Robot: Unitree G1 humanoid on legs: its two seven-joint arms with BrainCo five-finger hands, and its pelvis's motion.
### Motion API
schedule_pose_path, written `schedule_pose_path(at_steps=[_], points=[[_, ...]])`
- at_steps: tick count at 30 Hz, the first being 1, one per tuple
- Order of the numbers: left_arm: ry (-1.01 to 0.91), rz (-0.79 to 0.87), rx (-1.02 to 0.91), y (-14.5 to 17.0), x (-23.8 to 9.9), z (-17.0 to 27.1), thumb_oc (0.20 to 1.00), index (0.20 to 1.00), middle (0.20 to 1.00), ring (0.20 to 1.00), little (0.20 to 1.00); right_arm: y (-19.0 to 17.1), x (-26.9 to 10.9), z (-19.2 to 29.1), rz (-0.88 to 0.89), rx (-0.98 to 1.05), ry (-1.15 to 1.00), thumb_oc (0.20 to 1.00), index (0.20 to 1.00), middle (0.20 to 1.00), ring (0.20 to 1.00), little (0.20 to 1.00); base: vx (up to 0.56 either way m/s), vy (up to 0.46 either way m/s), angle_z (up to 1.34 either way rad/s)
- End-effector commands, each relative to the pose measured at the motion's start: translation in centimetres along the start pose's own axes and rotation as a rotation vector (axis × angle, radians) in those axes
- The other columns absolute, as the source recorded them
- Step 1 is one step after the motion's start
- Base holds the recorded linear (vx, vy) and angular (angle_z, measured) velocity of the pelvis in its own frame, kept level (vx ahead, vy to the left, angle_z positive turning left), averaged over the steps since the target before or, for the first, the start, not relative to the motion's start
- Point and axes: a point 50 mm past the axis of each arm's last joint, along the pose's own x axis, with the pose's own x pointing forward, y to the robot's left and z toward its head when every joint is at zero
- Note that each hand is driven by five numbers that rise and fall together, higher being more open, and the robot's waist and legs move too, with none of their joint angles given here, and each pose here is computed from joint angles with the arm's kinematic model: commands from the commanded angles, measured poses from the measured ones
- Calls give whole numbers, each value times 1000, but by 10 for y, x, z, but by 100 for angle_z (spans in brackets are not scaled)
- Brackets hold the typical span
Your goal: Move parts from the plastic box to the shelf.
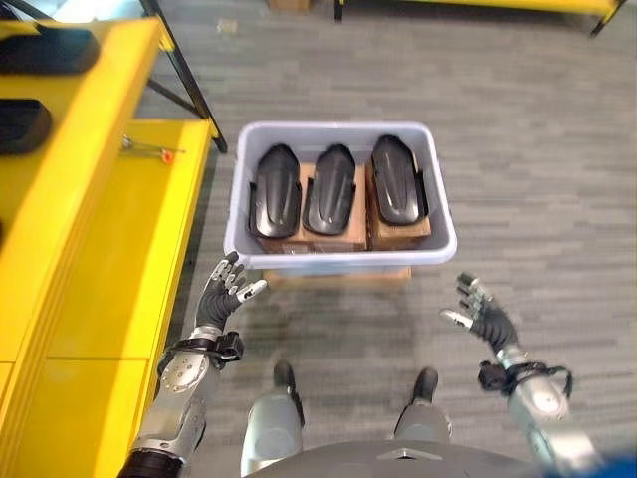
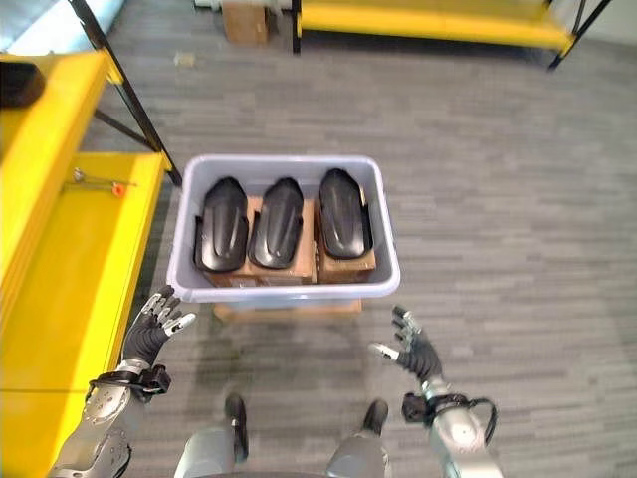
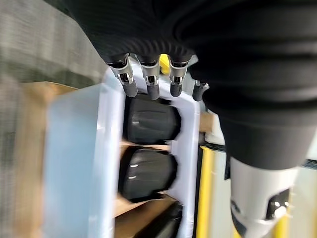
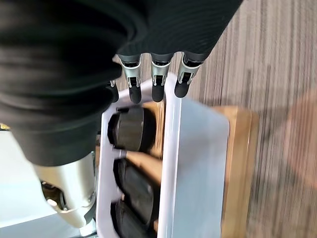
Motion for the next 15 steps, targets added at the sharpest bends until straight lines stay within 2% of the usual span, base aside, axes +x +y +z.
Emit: schedule_pose_path(at_steps=[1, 11, 15], points=[[-227, -20, 17, -1, 8, 47, 1000, 1000, 1000, 1000, 1000, -16, 9, 49, -59, -60, -239, 1000, 1000, 1000, 1000, 1000, -57, -219, -13], [-327, 12, -19, -1, 10, 66, 1000, 1000, 1000, 1000, 1000, -19, 28, 120, -86, -114, -539, 1000, 1000, 1000, 1000, 1000, -9, -151, -13], [-353, 1, -38, -6, 10, 71, 1000, 1000, 1000, 1000, 1000, -10, 37, 170, -109, -183, -736, 1000, 1000, 1000, 1000, 1000, 10, -96, -13]])
